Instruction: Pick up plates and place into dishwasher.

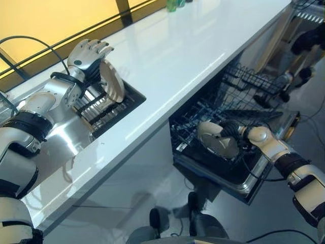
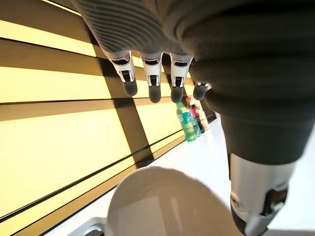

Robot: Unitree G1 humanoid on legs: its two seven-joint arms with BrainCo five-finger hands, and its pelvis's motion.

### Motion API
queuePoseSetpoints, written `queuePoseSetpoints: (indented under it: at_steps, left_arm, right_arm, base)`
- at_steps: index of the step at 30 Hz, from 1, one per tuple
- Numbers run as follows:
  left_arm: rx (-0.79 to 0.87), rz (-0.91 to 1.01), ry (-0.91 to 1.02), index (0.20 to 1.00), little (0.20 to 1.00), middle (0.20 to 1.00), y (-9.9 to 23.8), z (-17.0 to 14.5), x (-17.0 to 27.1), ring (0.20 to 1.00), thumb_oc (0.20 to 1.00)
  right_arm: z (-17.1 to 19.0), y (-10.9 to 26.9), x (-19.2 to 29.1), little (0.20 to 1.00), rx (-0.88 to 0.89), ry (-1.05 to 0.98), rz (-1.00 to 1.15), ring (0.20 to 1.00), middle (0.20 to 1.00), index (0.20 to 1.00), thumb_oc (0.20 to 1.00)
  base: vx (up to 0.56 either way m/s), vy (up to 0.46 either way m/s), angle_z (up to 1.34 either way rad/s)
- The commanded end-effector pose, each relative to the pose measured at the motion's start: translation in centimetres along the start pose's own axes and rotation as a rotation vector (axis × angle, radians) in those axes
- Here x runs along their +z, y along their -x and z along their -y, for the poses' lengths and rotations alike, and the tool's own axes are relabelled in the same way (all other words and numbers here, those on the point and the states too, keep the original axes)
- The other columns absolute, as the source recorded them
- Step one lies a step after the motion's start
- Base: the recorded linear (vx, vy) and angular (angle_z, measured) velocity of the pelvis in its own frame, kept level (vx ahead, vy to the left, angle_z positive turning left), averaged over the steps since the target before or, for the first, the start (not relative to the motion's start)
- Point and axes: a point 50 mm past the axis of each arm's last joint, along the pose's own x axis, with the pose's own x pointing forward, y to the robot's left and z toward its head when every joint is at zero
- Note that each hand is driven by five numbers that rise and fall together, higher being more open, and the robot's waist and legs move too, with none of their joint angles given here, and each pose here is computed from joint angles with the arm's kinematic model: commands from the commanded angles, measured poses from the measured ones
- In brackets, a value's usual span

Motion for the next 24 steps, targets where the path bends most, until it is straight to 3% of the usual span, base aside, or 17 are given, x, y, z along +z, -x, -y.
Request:
queuePoseSetpoints:
  at_steps: [1,11,12,24]
  left_arm:
    - [0.129,-0.074,-0.108,1.000,1.000,1.000,-2.3,-5.7,-1.7,1.000,1.000]
    - [0.112,-0.026,-0.161,1.000,1.000,1.000,-3.3,-6.8,-0.3,1.000,1.000]
    - [0.111,-0.024,-0.166,1.000,1.000,1.000,-3.5,-6.9,-0.1,1.000,1.000]
    - [0.100,-0.061,-0.261,1.000,1.000,1.000,-3.2,-7.6,-0.9,1.000,1.000]
  right_arm:
    - [4.9,0.2,4.5,0.200,-0.099,0.083,0.082,0.200,0.200,0.200,0.200]
    - [5.5,-0.5,5.0,0.200,-0.124,0.102,0.033,0.200,0.200,0.200,0.200]
    - [5.8,-0.5,5.3,1.000,-0.162,0.109,0.040,1.000,1.000,1.000,1.000]
    - [7.1,2.4,10.6,1.000,-0.336,0.089,0.366,1.000,1.000,1.000,1.000]
  base:
    - [-0.05,0.026,0.03]
    - [-0.01,0.023,0.06]
    - [-0.02,0.046,0.02]
    - [-0.01,0.047,0.00]
